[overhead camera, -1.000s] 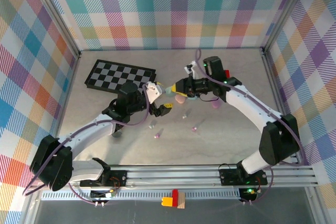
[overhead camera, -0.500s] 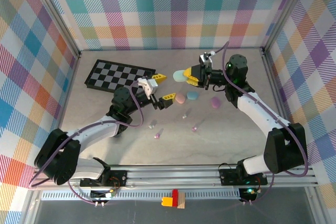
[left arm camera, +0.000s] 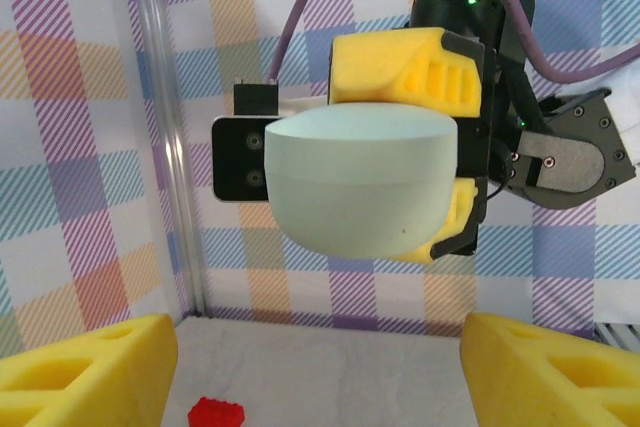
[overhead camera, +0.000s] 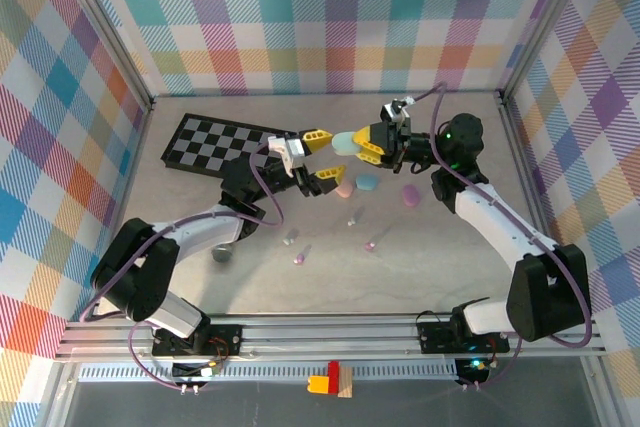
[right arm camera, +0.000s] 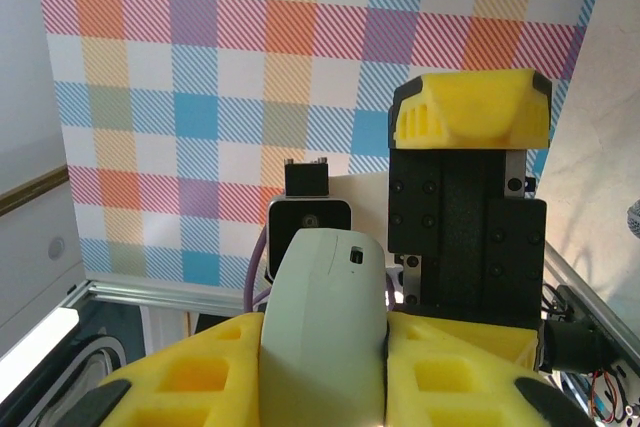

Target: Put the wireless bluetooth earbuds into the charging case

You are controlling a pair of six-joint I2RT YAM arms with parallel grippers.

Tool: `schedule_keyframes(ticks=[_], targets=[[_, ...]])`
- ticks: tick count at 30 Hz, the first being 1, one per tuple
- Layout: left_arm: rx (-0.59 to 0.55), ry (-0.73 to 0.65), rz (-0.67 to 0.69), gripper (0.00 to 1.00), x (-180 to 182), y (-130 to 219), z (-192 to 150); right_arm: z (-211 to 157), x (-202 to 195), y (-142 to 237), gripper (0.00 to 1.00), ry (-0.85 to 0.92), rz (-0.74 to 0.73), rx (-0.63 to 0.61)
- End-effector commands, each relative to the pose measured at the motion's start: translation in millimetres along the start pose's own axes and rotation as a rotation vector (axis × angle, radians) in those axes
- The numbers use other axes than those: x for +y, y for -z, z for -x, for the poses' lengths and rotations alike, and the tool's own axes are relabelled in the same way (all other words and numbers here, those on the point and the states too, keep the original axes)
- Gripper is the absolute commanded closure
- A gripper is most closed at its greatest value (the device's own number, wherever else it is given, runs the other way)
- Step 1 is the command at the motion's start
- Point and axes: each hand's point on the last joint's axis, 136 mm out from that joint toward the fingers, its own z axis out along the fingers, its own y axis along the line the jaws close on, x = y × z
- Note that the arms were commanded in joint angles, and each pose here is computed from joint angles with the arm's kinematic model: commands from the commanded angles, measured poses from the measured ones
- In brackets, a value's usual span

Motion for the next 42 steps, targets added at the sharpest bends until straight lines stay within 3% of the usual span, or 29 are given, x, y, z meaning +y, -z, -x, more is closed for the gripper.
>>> schedule_keyframes(ticks=[1,21,42], targets=[[-0.079,-0.036,-0.063,0.27,-8.1,-5.9,22.9,-4.7,12.0,2.8,0.98,0.049,0.024,-0.005],[-0.086,0.090,-0.185,0.38,-22.6,-19.7,34.3,-7.1,18.0,3.5,0.99,0.120,0.009,-0.016],[-0.091,0.103,-0.213,0.51,-25.1,-27.7,36.7,-4.1,19.7,2.8,0.99,0.131,0.008,-0.022]])
